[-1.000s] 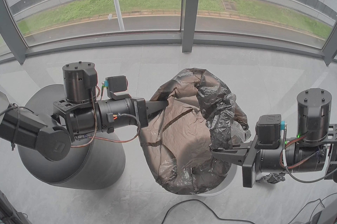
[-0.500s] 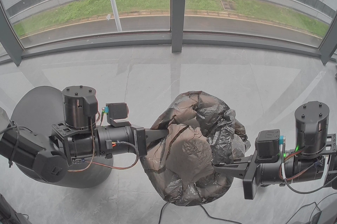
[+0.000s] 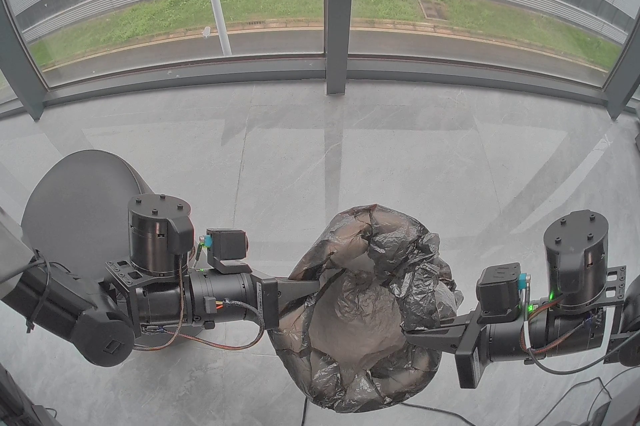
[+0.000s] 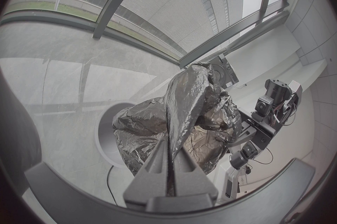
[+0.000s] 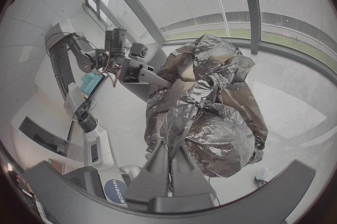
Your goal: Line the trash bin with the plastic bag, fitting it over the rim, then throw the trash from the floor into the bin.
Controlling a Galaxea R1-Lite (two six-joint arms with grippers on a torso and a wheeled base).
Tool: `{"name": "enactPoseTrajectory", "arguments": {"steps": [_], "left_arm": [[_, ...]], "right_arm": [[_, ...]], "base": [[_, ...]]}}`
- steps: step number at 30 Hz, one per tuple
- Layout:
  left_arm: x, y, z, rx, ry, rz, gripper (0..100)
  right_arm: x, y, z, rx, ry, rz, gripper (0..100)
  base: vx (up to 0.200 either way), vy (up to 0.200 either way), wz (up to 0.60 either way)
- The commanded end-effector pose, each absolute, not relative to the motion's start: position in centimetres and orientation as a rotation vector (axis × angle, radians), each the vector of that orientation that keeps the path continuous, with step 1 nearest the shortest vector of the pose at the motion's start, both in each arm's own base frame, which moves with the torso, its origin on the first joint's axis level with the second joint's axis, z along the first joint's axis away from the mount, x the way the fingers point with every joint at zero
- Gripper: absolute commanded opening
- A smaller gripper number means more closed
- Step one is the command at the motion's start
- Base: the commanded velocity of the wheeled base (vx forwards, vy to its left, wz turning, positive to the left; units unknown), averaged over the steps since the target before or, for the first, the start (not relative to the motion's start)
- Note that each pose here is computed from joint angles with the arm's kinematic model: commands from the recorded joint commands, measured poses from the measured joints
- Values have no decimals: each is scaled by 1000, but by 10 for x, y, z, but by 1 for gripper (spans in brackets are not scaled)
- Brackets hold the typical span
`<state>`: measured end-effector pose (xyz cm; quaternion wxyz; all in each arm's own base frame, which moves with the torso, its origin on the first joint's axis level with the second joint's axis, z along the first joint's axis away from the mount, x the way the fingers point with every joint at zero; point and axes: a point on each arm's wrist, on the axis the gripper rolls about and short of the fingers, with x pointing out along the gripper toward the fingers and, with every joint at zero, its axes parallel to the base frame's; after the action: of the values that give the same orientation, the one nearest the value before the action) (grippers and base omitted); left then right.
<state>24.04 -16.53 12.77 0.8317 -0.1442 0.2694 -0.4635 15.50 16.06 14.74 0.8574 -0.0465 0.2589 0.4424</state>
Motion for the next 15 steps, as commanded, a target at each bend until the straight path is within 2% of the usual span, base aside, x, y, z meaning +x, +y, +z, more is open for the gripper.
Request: {"name": "enactPoseTrajectory", "arguments": {"steps": [1, 9, 15], "left_arm": [[244, -169, 110, -303, 622, -974, 0], [268, -180, 63, -312, 634, -960, 0], [279, -180, 43, -325, 632, -958, 0]], "right_arm": [[171, 164, 135, -96, 600, 891, 0], [211, 163, 113, -65, 687, 828, 0], [237, 173, 94, -37, 706, 849, 0]], "base": [[0, 0, 0], [0, 0, 0], [0, 0, 0]]}}
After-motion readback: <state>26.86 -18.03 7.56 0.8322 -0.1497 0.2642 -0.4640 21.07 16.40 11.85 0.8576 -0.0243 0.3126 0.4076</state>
